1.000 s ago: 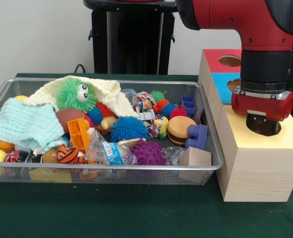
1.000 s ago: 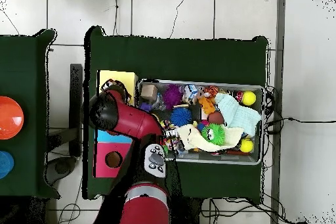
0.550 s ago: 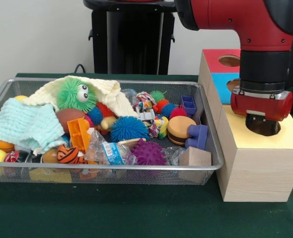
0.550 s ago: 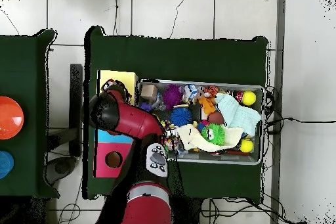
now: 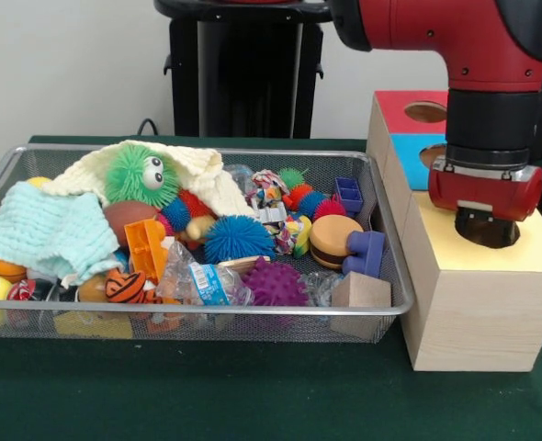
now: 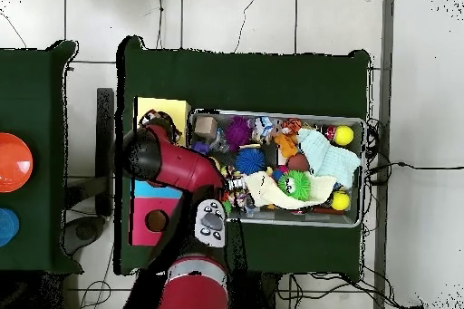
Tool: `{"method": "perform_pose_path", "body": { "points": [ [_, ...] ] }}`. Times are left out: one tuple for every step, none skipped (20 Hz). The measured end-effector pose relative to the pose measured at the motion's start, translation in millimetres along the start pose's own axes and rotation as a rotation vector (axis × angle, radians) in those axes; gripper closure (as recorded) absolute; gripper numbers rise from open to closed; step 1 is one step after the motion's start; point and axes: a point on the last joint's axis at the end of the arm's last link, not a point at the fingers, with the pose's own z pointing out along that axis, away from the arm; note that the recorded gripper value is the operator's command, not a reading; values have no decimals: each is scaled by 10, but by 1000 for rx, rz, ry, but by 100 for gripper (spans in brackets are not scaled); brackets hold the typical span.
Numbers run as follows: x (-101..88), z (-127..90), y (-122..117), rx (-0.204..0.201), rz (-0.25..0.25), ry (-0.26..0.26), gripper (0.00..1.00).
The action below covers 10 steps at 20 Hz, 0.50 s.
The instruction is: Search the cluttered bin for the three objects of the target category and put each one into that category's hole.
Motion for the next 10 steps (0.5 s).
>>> {"method": "perform_pose_path", "body": {
  "points": [
    [6, -17, 10, 6, -6, 1, 0],
    [23, -62, 33, 19, -21, 7, 0],
    [44, -111, 57, 32, -34, 20, 0],
    [64, -161, 82, 44, -47, 32, 0],
    [67, -195, 100, 51, -53, 39, 0],
    [53, -286, 138, 68, -68, 54, 0],
    [33, -374, 158, 88, -78, 72, 0],
    [24, -407, 164, 97, -81, 80, 0],
    [13, -441, 168, 107, -84, 89, 0],
    [-2, -500, 178, 123, -90, 105, 0]
  ]
}}
